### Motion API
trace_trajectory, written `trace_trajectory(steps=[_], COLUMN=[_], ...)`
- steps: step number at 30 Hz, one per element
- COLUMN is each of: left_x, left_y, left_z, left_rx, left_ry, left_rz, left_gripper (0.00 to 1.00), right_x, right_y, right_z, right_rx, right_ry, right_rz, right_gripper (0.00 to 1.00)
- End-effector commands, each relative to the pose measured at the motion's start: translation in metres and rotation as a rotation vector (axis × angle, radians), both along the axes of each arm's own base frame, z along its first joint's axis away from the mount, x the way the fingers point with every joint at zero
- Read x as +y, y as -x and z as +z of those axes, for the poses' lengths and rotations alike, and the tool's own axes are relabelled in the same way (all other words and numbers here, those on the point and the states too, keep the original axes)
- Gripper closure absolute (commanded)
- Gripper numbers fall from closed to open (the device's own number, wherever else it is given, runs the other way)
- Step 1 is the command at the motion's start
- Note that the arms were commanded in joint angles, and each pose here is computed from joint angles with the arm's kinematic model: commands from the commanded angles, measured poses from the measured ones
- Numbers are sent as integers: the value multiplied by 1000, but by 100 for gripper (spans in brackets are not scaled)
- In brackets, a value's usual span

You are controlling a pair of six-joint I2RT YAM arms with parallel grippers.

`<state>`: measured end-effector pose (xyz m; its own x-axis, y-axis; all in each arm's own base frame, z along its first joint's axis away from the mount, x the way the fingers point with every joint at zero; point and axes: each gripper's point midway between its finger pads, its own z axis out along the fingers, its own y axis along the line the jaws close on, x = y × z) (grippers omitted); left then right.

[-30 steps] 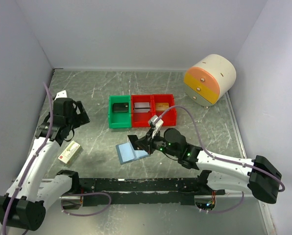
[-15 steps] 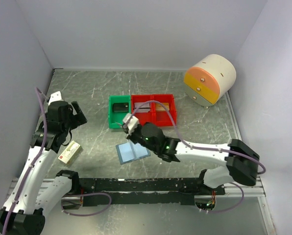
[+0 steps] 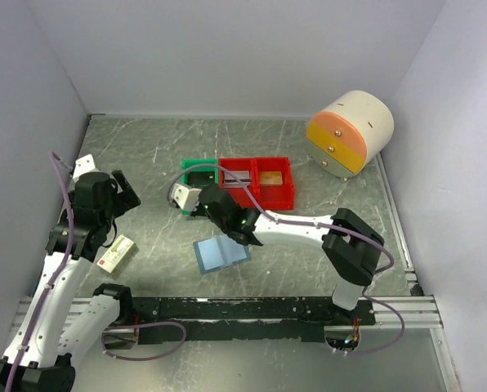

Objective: Take the credit cards out of the card holder

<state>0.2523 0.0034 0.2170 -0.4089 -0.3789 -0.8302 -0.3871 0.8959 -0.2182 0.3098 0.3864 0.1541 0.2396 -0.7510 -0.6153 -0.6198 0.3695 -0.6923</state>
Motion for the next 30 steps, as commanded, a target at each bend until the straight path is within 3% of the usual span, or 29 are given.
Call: trace_trajectory(steps=[1,6,14,30], left_x=[8,9,8,9], left_y=[3,5,4,4], left_z=[-1,0,-1,-1], left_rx=[3,-2,-1,1], left_ry=[-12,-14,-9,-8], left_rz=[38,46,39,44], left_gripper=[1,1,1,2], right_x=[11,26,29,34], right_y=[-25,-41,-70,-111], right_z=[26,25,-14,-57], right_rx=[-37,149,226,145], right_ry=[-31,-151,-25,162], right_rz=[33,108,-1,-53], right_gripper=[100,100,100,100])
